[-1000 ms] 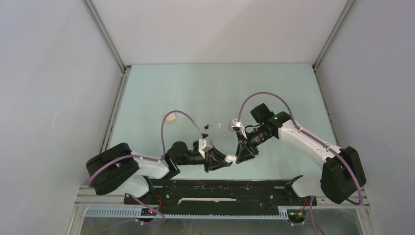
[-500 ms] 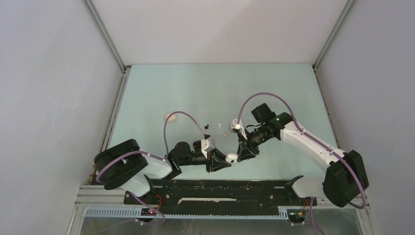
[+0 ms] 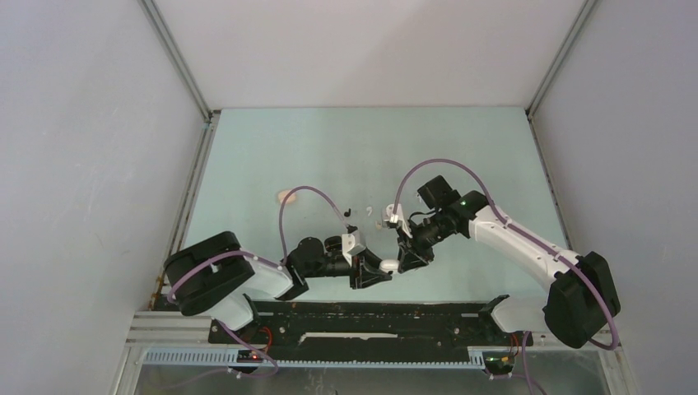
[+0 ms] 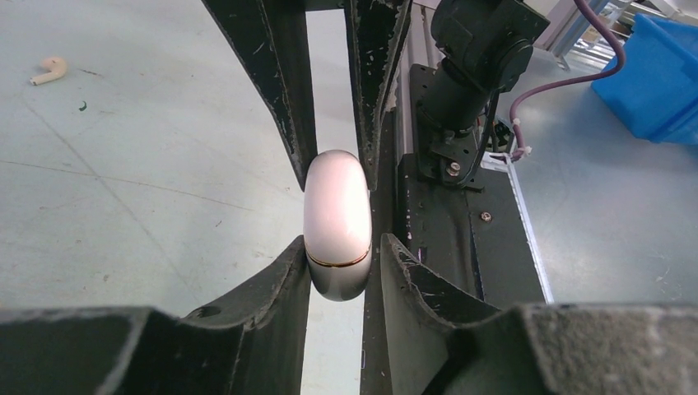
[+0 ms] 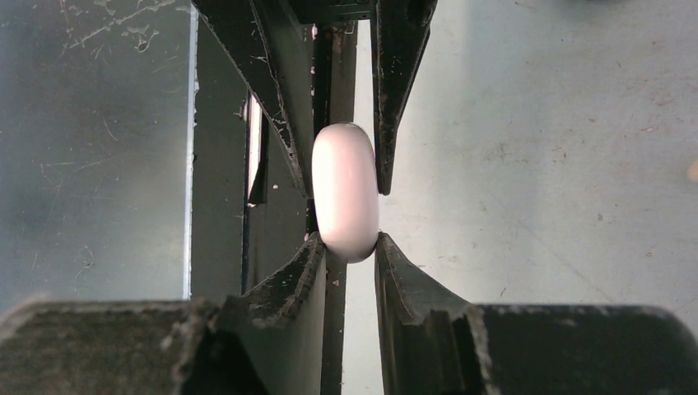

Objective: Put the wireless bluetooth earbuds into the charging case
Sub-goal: Pass from the right arm to the left

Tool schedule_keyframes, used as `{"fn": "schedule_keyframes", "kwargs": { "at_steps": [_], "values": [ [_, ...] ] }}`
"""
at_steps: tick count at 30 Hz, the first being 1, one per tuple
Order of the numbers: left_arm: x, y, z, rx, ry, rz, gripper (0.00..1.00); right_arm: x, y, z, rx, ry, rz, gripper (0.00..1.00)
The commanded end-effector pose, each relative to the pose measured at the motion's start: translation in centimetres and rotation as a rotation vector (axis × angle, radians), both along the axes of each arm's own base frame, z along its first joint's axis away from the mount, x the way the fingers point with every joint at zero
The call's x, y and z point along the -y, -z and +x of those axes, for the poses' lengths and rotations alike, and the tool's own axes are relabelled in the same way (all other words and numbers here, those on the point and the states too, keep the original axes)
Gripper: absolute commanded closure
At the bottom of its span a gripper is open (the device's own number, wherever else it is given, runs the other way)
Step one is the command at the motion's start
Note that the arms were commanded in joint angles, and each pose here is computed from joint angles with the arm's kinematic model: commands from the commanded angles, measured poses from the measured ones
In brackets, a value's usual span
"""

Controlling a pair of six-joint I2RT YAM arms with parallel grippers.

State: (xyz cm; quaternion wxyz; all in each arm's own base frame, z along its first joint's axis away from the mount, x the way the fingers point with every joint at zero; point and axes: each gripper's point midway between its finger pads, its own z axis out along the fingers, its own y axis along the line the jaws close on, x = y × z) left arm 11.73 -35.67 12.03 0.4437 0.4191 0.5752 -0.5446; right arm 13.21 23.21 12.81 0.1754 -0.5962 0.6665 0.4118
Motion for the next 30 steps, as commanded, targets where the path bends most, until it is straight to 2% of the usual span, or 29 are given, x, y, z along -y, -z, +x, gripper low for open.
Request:
{"fn": "schedule_keyframes", "kwargs": {
  "at_steps": [1,19,30],
  "values": [
    [1.0,-1.7,0.6,0.07,-0.008,-0.052,0.6,-1.0,-1.9,1.3,0.083,0.004,0.044,0.92],
    [1.1,-0.3,1.7,0.059,-0.06,0.006,0.59,-0.7,-2.0,1.7,0.124,0.017,0.028,0.94],
    [1.1,0.0,1.8,0.066,-0.061,0.023,0.63,-0.6,-1.9,1.8,0.127,0.019,0.023,0.94]
  ]
}}
